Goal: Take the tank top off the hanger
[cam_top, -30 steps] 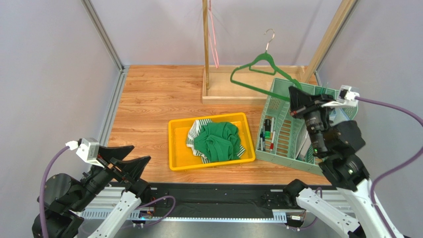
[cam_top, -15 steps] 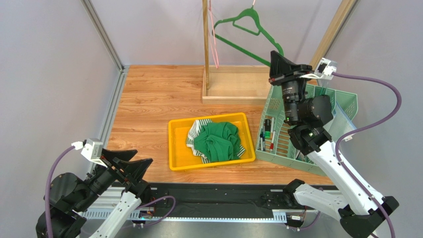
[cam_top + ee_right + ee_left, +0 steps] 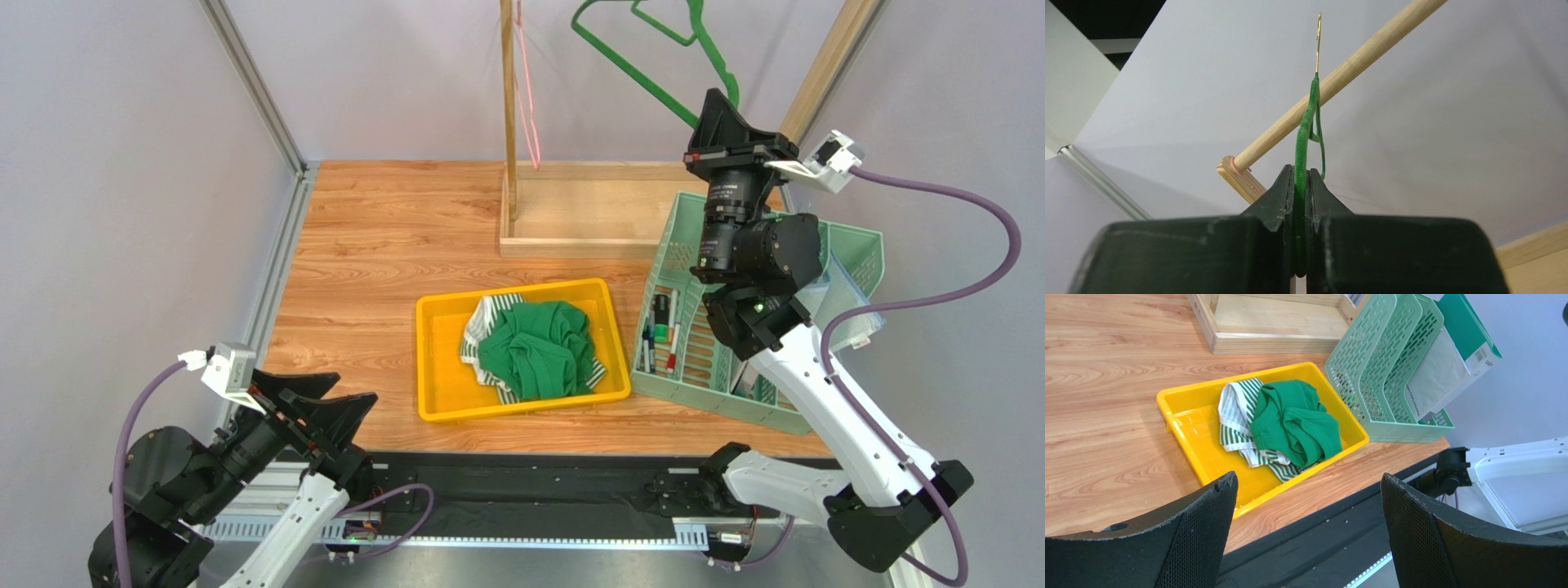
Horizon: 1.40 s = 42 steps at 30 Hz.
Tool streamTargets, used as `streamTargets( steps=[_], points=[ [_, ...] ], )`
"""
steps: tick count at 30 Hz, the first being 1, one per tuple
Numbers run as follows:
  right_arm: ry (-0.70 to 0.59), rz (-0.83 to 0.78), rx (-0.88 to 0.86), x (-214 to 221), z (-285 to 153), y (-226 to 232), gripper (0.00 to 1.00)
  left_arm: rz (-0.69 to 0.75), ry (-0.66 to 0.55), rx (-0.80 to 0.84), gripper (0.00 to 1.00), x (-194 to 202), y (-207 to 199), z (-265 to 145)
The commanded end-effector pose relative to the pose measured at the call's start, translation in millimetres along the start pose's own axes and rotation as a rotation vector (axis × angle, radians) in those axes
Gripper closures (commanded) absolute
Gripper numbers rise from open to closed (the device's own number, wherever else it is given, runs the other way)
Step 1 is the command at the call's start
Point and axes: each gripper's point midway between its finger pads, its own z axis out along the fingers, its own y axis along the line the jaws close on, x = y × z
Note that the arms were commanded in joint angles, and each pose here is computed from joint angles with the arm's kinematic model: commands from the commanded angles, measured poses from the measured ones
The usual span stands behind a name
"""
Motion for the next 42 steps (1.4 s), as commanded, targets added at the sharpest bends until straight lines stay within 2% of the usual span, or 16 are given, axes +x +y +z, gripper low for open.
streamTargets(
  steps=[1, 8, 22, 32, 35, 38, 39, 41, 42],
  points=[
    [-0.101, 0.133, 0.074, -25, 12, 2, 1.0, -0.013, 0.006, -0.007, 0.1, 0, 0, 2],
    [-0.071, 0.134, 0.088, -4, 23, 5, 1.0, -0.005, 0.005, -0.022, 0.1, 0, 3, -1],
    [0.008, 0.197, 0.202, 38, 24, -18, 1.0, -0.003, 0.021, -0.03, 0.1, 4, 5, 1],
    [0.063, 0.127, 0.252, 66, 17, -39, 0.96, -0.003, 0.024, -0.031, 0.1, 6, 6, -1],
    [0.103, 0.038, 0.249, 80, 15, -45, 0.9, -0.005, 0.022, -0.03, 0.1, 6, 6, -1],
    [0.142, -0.129, 0.195, 91, 17, -45, 0.89, -0.003, 0.026, -0.03, 0.1, 8, 7, -1],
    [0.161, -0.271, 0.162, 93, 17, -48, 0.89, -0.002, 0.025, -0.032, 0.1, 8, 7, -1],
    [0.174, -0.372, 0.071, 102, 19, -40, 0.91, -0.003, 0.029, -0.035, 0.1, 10, 8, 0],
    [0.183, -0.487, 0.03, 104, 18, -42, 0.92, -0.004, 0.035, -0.038, 0.1, 12, 10, 1]
  ],
)
